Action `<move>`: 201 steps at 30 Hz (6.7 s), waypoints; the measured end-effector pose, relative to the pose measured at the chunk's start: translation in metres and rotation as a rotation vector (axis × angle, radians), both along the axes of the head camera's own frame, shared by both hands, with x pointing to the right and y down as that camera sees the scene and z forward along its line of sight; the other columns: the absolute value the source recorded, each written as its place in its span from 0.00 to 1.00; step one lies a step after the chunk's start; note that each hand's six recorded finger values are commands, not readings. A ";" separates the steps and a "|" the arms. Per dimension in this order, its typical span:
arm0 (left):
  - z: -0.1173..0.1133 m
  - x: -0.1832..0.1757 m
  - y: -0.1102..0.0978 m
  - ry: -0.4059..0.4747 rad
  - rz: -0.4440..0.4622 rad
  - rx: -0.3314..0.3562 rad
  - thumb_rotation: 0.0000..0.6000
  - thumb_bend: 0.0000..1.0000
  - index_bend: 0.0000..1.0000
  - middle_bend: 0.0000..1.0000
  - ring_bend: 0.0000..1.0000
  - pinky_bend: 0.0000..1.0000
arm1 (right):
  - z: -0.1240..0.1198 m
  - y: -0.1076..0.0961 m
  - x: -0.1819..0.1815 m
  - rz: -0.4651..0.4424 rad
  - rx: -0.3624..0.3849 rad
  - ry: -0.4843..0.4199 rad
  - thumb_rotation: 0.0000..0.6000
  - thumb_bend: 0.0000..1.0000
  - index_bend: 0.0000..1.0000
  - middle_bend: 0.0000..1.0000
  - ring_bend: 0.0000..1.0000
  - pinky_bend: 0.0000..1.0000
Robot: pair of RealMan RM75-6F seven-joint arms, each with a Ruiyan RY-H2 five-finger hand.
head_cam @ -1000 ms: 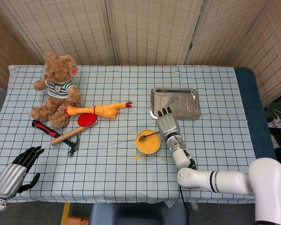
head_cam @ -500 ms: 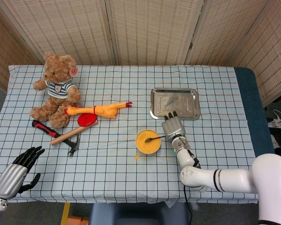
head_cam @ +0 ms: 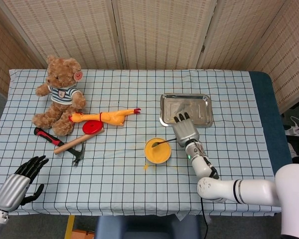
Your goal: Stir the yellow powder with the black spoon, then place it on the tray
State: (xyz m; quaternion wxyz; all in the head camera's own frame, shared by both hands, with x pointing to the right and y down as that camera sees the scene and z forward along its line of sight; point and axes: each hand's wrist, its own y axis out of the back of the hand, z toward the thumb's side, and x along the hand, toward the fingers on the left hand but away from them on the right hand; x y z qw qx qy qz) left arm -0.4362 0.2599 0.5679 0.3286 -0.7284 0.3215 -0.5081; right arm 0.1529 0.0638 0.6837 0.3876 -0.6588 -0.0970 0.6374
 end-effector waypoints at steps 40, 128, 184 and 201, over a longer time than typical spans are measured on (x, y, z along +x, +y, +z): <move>-0.002 0.003 0.002 0.004 0.013 0.006 1.00 0.48 0.00 0.00 0.00 0.16 | -0.016 0.021 0.018 -0.016 -0.084 0.006 1.00 0.85 1.00 0.11 0.00 0.00; -0.001 0.000 -0.002 0.014 0.003 0.002 1.00 0.49 0.00 0.00 0.00 0.16 | 0.013 -0.001 -0.014 -0.029 -0.046 0.077 1.00 0.85 1.00 0.13 0.00 0.00; 0.007 -0.002 -0.001 -0.022 -0.005 -0.014 1.00 0.48 0.00 0.00 0.00 0.16 | 0.043 -0.083 0.084 0.252 0.276 0.181 1.00 0.86 1.00 0.13 0.00 0.00; 0.011 -0.005 -0.004 -0.036 -0.016 -0.022 1.00 0.48 0.00 0.00 0.00 0.16 | 0.081 -0.082 0.088 0.337 0.193 0.169 1.00 0.50 0.00 0.00 0.00 0.00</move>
